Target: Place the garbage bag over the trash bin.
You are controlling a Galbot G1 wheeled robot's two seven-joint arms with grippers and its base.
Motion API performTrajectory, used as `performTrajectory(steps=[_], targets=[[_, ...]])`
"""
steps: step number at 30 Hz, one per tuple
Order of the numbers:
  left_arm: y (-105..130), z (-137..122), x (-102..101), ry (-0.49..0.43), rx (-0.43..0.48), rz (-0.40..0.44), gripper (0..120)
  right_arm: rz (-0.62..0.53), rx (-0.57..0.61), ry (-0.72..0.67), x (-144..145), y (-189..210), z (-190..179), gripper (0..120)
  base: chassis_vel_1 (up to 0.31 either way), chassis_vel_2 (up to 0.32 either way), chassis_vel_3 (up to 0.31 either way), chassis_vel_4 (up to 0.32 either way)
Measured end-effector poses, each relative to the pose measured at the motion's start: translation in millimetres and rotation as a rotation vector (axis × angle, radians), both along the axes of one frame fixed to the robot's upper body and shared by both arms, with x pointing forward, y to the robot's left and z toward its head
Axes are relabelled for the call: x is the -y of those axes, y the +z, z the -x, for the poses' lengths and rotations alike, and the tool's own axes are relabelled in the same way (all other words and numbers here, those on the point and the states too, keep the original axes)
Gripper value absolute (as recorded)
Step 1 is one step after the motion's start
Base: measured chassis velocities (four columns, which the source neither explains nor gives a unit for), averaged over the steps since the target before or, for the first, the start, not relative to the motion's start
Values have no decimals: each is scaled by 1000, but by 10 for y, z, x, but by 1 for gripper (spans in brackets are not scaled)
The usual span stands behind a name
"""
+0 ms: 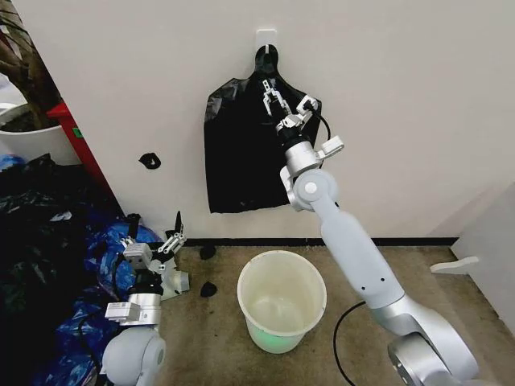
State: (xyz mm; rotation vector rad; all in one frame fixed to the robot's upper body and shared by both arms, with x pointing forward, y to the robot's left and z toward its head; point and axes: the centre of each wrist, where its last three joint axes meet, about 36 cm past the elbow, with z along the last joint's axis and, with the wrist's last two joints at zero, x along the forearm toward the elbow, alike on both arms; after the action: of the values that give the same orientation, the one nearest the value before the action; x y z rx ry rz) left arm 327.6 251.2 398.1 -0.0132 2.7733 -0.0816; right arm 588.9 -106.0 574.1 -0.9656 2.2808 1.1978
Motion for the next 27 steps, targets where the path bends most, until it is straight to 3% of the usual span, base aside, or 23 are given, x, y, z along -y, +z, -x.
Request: performTrajectory(steps=[4, 14, 27], targets=[[-7, -3, -2, 2, -1, -1, 100, 12, 13, -8, 10, 20, -17, 0, 0, 0, 0, 0], [-11, 0, -3, 6, 1, -3, 100, 44, 17, -23, 110, -102, 56, 0, 0, 0, 0, 0], [-11, 9, -24, 10, 6, -5, 100, 194, 7, 41, 419, -931, 1314, 0, 0, 0, 0, 0]])
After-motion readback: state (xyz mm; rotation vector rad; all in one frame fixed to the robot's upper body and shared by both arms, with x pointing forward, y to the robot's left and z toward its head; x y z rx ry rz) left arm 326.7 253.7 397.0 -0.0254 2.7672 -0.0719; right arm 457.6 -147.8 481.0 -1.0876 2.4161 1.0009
